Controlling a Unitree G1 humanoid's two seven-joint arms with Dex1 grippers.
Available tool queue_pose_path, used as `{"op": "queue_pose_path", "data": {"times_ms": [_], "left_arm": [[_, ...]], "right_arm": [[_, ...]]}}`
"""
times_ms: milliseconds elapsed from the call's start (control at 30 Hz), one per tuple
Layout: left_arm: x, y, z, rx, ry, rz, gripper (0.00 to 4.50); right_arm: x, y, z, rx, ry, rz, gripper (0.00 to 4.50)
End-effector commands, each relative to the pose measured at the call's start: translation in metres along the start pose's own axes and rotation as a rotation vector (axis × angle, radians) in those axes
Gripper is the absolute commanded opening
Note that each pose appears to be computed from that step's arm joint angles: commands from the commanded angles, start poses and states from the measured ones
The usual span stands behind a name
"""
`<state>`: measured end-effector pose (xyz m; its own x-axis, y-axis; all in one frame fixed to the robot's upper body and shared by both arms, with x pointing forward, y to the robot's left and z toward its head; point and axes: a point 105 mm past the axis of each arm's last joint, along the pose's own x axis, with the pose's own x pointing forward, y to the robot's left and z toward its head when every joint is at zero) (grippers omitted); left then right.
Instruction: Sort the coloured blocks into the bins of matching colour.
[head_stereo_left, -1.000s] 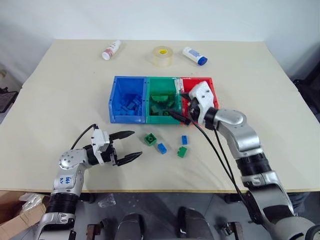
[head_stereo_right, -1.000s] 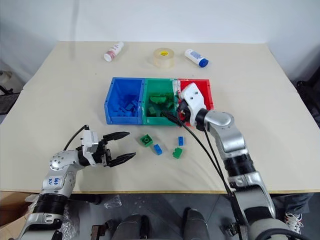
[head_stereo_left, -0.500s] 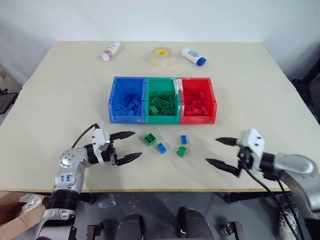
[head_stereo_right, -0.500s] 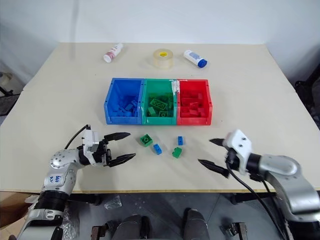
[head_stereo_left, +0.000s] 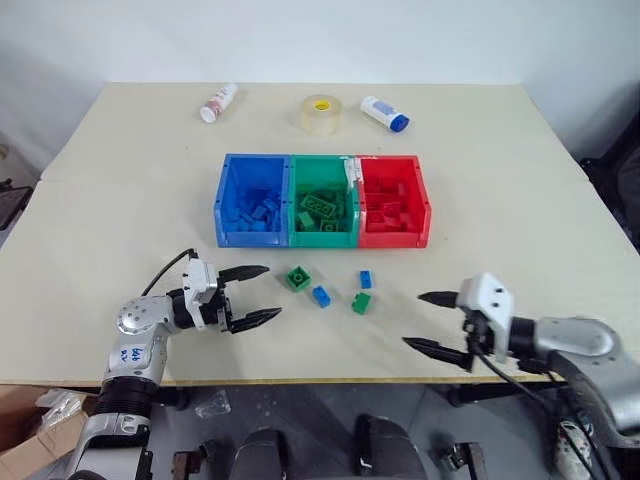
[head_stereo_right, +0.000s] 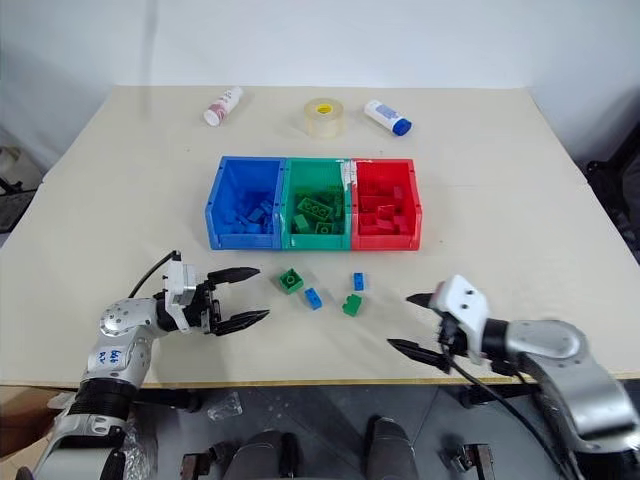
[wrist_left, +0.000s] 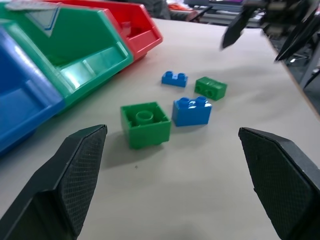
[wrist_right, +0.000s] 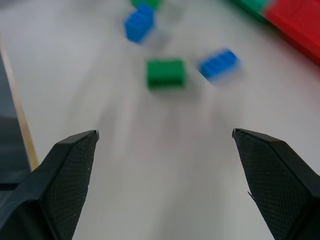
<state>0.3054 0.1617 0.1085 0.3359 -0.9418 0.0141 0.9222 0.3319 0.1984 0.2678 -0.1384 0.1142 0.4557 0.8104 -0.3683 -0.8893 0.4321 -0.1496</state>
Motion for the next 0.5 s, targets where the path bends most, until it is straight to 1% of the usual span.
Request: {"op": "queue_pose_path", "data": {"times_ms": [33, 167, 267, 367, 467, 500], "left_arm": [[-0.004, -0.002, 0.011, 0.045, -0.031, 0.003, 4.5], [-0.009, -0.005, 0.011, 0.046, -0.027, 0.026, 4.5], [-0.012, -0.008, 0.011, 0.045, -0.022, 0.041, 4.5], [-0.013, -0.01, 0.012, 0.043, -0.022, 0.053, 4.5], [-0.015, -0.013, 0.011, 0.04, -0.021, 0.062, 4.5], [-0.015, -0.014, 0.011, 0.039, -0.021, 0.063, 4.5]], "right_arm": [[0.025, -0.008, 0.001, -0.03, 0.014, -0.006, 4.48], [0.047, -0.01, 0.006, -0.048, 0.013, 0.027, 4.48], [0.056, -0.008, 0.006, -0.055, 0.02, 0.064, 4.48], [0.058, -0.009, 0.009, -0.055, 0.015, 0.069, 3.86], [0.056, -0.009, 0.014, -0.069, 0.001, 0.061, 2.82], [0.054, -0.01, 0.015, -0.074, -0.003, 0.059, 2.55]]}}
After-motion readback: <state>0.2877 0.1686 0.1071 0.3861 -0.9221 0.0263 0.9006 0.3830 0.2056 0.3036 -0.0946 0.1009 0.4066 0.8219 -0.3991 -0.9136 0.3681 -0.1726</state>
